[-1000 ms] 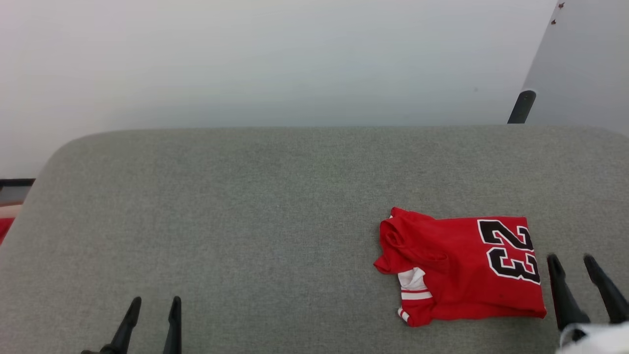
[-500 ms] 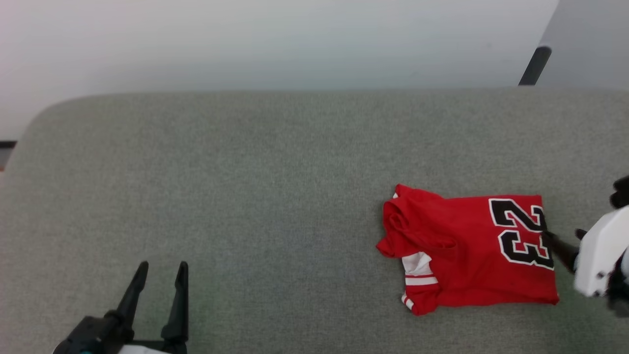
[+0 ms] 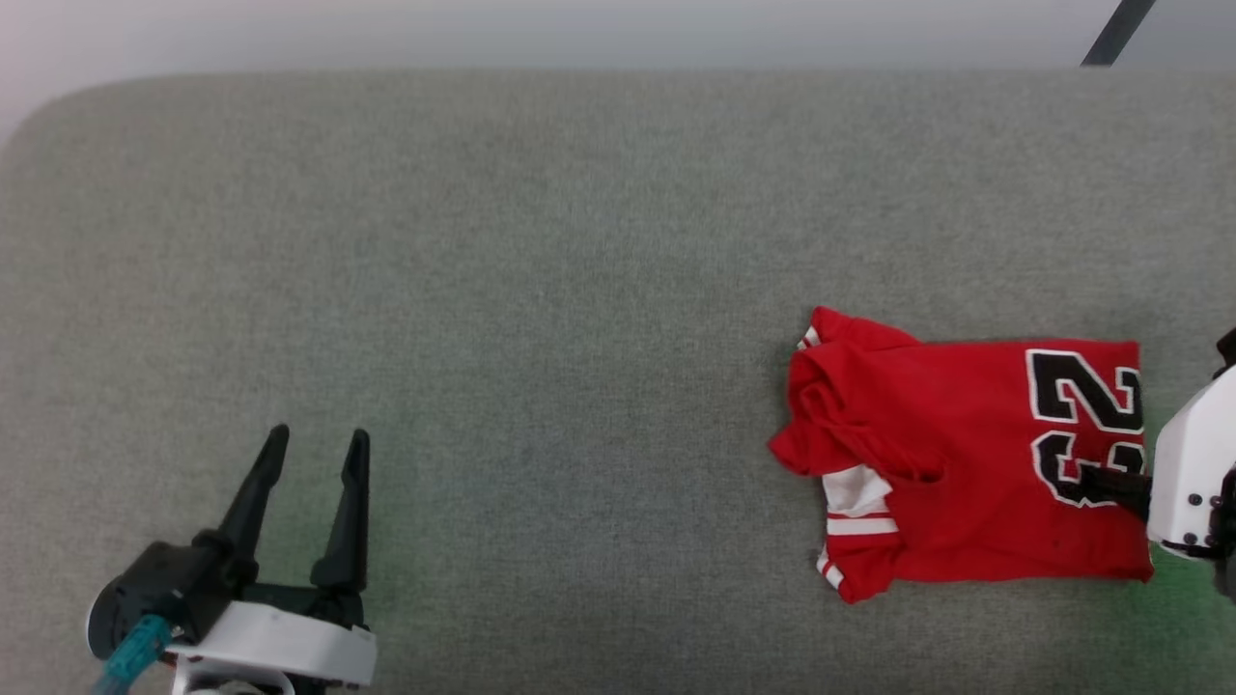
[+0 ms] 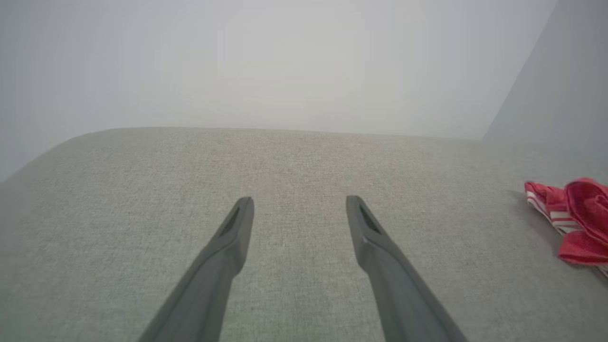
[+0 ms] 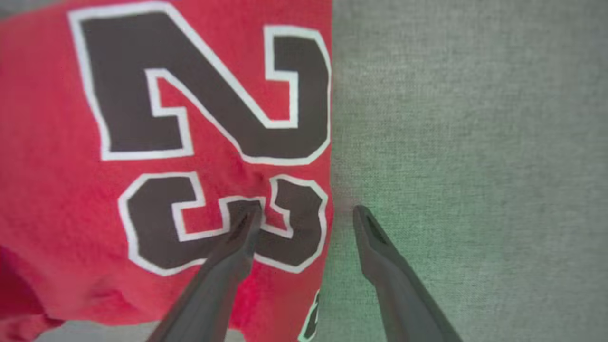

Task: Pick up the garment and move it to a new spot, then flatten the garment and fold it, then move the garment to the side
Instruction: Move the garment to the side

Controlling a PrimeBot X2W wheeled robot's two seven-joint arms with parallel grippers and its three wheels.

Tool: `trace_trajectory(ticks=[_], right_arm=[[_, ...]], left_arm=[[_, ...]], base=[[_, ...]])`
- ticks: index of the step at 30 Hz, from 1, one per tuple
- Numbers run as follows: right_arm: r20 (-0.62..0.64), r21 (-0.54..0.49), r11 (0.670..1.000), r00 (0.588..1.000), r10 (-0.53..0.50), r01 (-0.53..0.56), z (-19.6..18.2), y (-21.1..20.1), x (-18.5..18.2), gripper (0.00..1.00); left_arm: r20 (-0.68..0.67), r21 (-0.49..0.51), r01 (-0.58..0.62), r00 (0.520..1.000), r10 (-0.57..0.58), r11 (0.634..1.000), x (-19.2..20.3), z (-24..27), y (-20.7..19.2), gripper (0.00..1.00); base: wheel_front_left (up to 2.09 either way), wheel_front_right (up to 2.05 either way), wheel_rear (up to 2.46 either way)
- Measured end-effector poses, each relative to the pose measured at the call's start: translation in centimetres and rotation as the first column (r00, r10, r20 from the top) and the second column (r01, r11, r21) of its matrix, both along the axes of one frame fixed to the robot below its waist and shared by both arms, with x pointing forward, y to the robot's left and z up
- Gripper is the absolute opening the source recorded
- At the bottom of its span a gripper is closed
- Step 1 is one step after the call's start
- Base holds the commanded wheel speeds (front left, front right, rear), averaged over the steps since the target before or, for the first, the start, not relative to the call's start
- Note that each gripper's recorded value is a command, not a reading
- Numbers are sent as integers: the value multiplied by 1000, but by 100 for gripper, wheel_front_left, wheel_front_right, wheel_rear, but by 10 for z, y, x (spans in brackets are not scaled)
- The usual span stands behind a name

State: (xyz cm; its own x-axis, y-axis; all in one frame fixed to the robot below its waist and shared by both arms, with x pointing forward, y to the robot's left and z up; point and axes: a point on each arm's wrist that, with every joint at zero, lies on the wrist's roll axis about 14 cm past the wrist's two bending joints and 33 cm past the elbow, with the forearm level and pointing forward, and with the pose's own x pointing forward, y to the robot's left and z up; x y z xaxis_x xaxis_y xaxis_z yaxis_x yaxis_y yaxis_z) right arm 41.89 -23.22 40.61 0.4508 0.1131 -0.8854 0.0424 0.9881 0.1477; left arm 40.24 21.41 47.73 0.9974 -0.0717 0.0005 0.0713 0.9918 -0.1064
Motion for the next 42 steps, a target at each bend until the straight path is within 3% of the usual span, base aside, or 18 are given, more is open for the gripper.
trace_trajectory(ticks=[7, 8, 9, 10, 11, 20, 27, 37, 42], right_arm=[[-24, -12, 1000, 1000, 12, -13, -19, 1, 8, 100], [-25, -8, 1000, 1000, 12, -12, -21, 2, 9, 82], [-23, -4, 1000, 1000, 13, -13, -22, 4, 9, 42], [-15, 6, 1000, 1000, 6, -6, -23, 4, 11, 17], [-10, 15, 1000, 1000, -2, 3, -24, 4, 11, 0], [150, 87, 994, 985, -79, 66, -5, 2, 22, 0], [301, 44, 978, 931, -208, 204, 28, -59, 14, 0], [394, 24, 889, 813, -429, 457, 41, -139, -30, 0], [486, -31, 858, 758, -436, 513, 58, -163, -19, 0]], left_arm=[[-39, 2, 0, 999, 0, 1000, 9, -15, 5, 100], [-44, 2, 4, 999, -4, 1000, 11, -17, 4, 100], [-47, 2, 9, 999, -9, 1000, 12, -18, 3, 100], [-47, 1, 14, 999, -14, 1000, 14, -19, 1, 100], [-44, 0, 19, 999, -19, 1000, 16, -18, 0, 100], [-8, -6, 67, 998, -67, 998, 23, -8, -15, 100], [38, -4, 154, 987, -153, 988, 36, 4, -41, 100], [110, 22, 357, 928, -357, 934, 64, 18, -104, 100], [136, 47, 412, 900, -414, 910, 79, 21, -118, 100]], base=[[0, 0, 0], [0, 0, 0], [0, 0, 0], [0, 0, 0], [0, 0, 0], [0, 0, 0], [0, 0, 0], [0, 0, 0], [0, 0, 0]])
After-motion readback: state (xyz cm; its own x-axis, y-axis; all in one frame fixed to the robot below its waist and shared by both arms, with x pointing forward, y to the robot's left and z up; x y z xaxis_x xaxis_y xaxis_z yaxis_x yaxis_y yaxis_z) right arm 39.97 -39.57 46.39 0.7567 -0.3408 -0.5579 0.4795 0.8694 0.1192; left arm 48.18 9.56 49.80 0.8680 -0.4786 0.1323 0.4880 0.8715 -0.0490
